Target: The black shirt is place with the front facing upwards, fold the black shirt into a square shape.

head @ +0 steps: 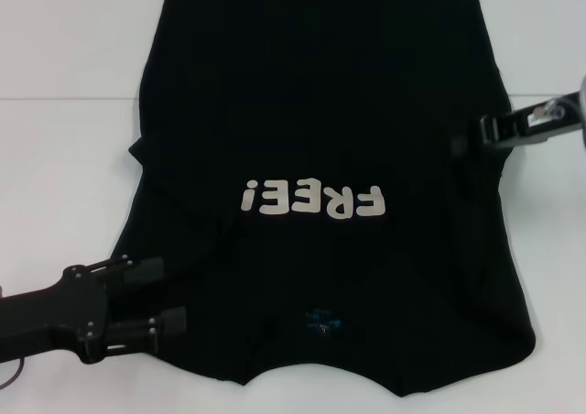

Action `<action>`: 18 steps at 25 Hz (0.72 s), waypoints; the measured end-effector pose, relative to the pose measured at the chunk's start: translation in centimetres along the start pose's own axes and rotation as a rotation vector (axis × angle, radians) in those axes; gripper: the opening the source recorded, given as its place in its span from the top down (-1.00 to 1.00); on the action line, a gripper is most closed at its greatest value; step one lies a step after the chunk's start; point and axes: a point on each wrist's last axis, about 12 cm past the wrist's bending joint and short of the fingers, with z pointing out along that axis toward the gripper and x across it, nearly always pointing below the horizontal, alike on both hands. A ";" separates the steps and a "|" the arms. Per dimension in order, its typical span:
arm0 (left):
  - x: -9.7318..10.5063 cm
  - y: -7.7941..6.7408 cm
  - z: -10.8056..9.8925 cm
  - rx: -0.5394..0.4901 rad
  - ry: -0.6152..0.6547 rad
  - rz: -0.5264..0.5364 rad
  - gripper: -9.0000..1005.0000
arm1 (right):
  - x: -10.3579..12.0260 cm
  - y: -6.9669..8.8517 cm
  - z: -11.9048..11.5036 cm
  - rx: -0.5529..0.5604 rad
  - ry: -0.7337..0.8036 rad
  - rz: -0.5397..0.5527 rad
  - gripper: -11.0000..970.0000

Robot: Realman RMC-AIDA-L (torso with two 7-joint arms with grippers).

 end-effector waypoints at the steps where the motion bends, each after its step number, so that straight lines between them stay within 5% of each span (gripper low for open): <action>1: 0.1 0.0 0.0 -0.001 0.000 -0.002 -0.73 | 0.2 0.1 0.3 -0.005 0.008 0.001 0.73; 13: 0.5 -0.2 0.2 -0.004 -0.011 -0.029 -0.73 | 3.5 -0.9 -0.6 -0.219 -0.111 -0.001 0.60; 18: 0.2 0.1 -0.3 -0.026 -0.055 -0.147 -0.73 | 7.8 -2.3 -1.9 -0.348 -0.241 -0.065 0.10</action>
